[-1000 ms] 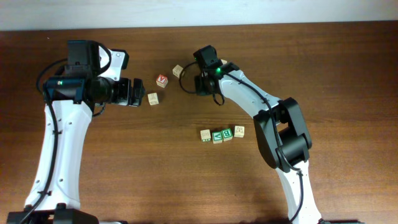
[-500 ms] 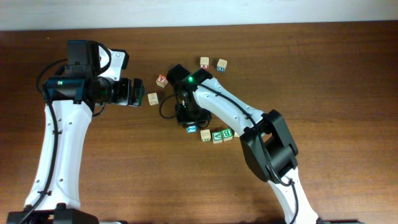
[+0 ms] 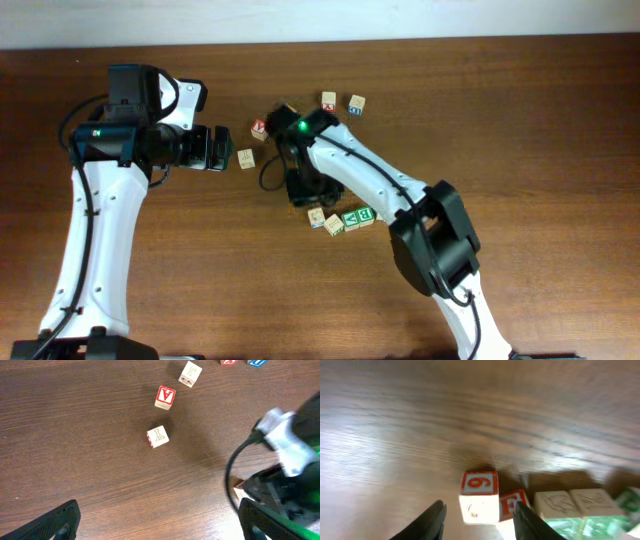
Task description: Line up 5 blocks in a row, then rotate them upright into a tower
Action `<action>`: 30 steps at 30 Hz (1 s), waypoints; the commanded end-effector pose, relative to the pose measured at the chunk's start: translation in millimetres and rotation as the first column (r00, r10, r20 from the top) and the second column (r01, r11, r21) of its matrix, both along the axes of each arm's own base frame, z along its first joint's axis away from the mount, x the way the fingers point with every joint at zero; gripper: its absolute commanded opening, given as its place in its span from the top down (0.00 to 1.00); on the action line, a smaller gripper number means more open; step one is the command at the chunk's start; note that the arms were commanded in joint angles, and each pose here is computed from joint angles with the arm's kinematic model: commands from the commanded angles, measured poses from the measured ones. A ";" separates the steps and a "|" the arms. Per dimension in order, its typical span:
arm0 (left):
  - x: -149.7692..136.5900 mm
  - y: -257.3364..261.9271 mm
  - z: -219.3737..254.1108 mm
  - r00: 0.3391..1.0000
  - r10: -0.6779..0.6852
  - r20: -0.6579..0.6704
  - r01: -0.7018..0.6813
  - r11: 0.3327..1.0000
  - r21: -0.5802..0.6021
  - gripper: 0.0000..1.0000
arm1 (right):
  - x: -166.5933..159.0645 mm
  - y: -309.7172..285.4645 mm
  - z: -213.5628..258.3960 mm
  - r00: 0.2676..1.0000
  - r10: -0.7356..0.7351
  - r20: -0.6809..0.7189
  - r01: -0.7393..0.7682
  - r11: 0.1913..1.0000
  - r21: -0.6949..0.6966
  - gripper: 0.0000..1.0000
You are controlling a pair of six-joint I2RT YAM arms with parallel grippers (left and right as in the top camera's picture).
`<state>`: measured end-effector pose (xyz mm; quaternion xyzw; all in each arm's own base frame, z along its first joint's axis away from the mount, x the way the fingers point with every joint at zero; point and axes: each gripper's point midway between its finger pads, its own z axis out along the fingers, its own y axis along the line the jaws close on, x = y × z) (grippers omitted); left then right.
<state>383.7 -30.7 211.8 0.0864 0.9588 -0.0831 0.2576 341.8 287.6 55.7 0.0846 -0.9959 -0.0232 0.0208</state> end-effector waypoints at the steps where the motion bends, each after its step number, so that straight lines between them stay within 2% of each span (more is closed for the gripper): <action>1: 2.6 -0.7 6.9 1.000 -0.010 0.021 0.010 1.000 0.001 0.01 | 21.7 -16.0 66.6 0.991 0.010 0.130 -0.016 0.999 0.045 0.55; 2: 2.6 -0.7 7.0 1.000 -0.010 0.022 0.010 1.000 0.001 0.01 | 17.5 -27.8 83.4 0.991 0.033 0.133 -0.039 0.998 0.045 0.55; 4: 2.6 -0.7 7.0 1.000 -0.010 0.022 0.010 1.000 0.001 0.01 | 23.1 -23.6 75.0 0.988 0.042 0.147 -0.051 0.997 0.057 0.57; 5: 2.6 -0.7 7.0 1.000 -0.010 0.022 0.010 1.000 0.001 0.01 | 24.0 -17.6 57.0 0.987 0.051 0.149 -0.060 0.996 0.059 0.64; 6: 2.6 -0.7 6.9 1.000 -0.010 0.021 0.010 1.000 0.001 0.01 | 18.6 -18.4 28.8 0.990 0.054 0.128 -0.061 0.997 0.047 0.75; 7: 2.8 -0.8 7.1 1.000 -0.010 0.023 0.010 1.000 0.001 0.01 | 11.9 -24.7 8.7 0.993 0.054 0.101 -0.057 0.998 0.028 0.80; 11: 2.8 -0.8 7.1 1.000 -0.010 0.023 0.010 1.000 0.001 0.01 | -1.3 -33.3 -34.0 0.997 0.030 0.069 -0.031 0.999 0.013 0.87; 15: 2.8 -0.8 7.1 1.000 -0.010 0.023 0.010 1.000 0.001 0.01 | -14.8 -14.4 -41.1 0.995 0.085 0.043 -0.088 0.993 0.080 0.90; 21: 2.6 -0.9 7.0 1.000 -0.011 0.022 0.011 1.000 0.000 0.01 | -38.2 -7.0 -40.6 0.993 0.119 -0.020 -0.117 0.990 0.079 0.93; 25: 1.8 -1.5 6.7 1.000 -0.012 0.018 0.012 1.000 -0.003 0.01 | -18.8 -7.0 -0.6 0.992 0.122 0.034 -0.124 0.988 0.095 0.93; 28: 0.9 -1.5 6.1 1.000 -0.012 0.014 0.012 1.000 -0.003 0.01 | -63.8 -26.0 -1.5 0.981 0.146 -0.129 -0.146 0.989 0.005 0.93; 30: 0.2 -1.5 5.8 1.000 -0.012 0.011 0.012 1.000 -0.004 0.01 | -85.8 -17.1 -22.1 0.969 0.200 -0.146 -0.203 0.979 -0.007 0.93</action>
